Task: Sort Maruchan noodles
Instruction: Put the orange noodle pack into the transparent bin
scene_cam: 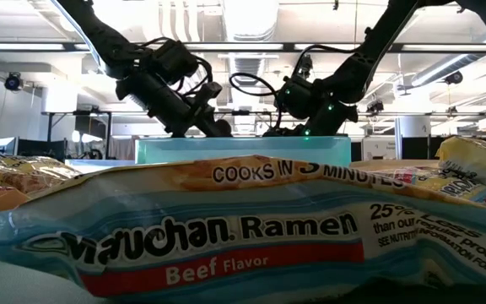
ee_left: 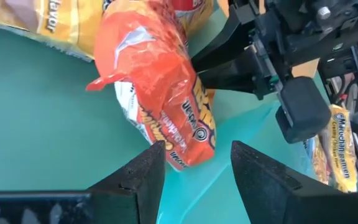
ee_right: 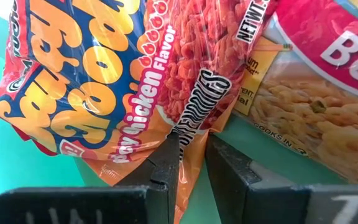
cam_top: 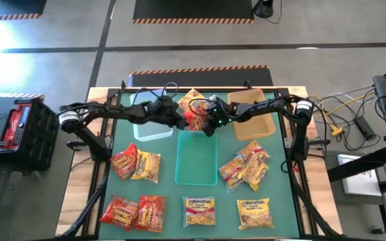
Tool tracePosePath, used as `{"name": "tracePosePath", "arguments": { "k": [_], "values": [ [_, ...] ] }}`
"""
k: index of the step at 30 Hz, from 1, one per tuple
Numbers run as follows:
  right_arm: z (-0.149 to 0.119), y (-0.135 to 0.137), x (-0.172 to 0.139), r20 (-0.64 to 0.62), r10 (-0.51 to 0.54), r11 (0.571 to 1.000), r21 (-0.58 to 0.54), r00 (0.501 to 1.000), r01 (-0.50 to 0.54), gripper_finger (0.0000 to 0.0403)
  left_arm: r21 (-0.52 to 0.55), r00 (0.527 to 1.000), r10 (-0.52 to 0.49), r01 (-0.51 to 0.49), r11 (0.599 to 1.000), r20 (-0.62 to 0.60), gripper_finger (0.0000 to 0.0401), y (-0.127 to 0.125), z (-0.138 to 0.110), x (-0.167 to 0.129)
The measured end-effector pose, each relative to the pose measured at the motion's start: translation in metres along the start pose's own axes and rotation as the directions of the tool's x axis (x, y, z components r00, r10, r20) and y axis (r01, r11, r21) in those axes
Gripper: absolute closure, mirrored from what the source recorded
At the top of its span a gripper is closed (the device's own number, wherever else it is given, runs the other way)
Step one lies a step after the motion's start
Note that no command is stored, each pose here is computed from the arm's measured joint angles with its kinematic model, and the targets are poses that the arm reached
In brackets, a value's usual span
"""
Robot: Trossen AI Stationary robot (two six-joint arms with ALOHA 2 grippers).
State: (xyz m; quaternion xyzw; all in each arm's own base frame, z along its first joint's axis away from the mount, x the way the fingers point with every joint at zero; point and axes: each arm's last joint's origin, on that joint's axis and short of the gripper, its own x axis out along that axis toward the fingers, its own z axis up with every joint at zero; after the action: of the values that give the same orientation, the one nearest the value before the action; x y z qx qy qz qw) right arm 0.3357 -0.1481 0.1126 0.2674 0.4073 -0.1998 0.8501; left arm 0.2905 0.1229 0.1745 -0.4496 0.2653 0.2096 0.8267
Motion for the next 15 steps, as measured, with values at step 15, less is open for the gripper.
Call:
{"name": "tracePosePath", "arguments": {
  "k": [15],
  "values": [
    [-0.001, 0.000, 0.000, -0.006, 0.004, 1.000, -0.028, 1.000, -0.004, 0.0335, 0.213, 0.975, 0.221, -0.219, 0.952, 0.015, 0.0148, -0.035, 0.031, 0.001]
  ]
}}
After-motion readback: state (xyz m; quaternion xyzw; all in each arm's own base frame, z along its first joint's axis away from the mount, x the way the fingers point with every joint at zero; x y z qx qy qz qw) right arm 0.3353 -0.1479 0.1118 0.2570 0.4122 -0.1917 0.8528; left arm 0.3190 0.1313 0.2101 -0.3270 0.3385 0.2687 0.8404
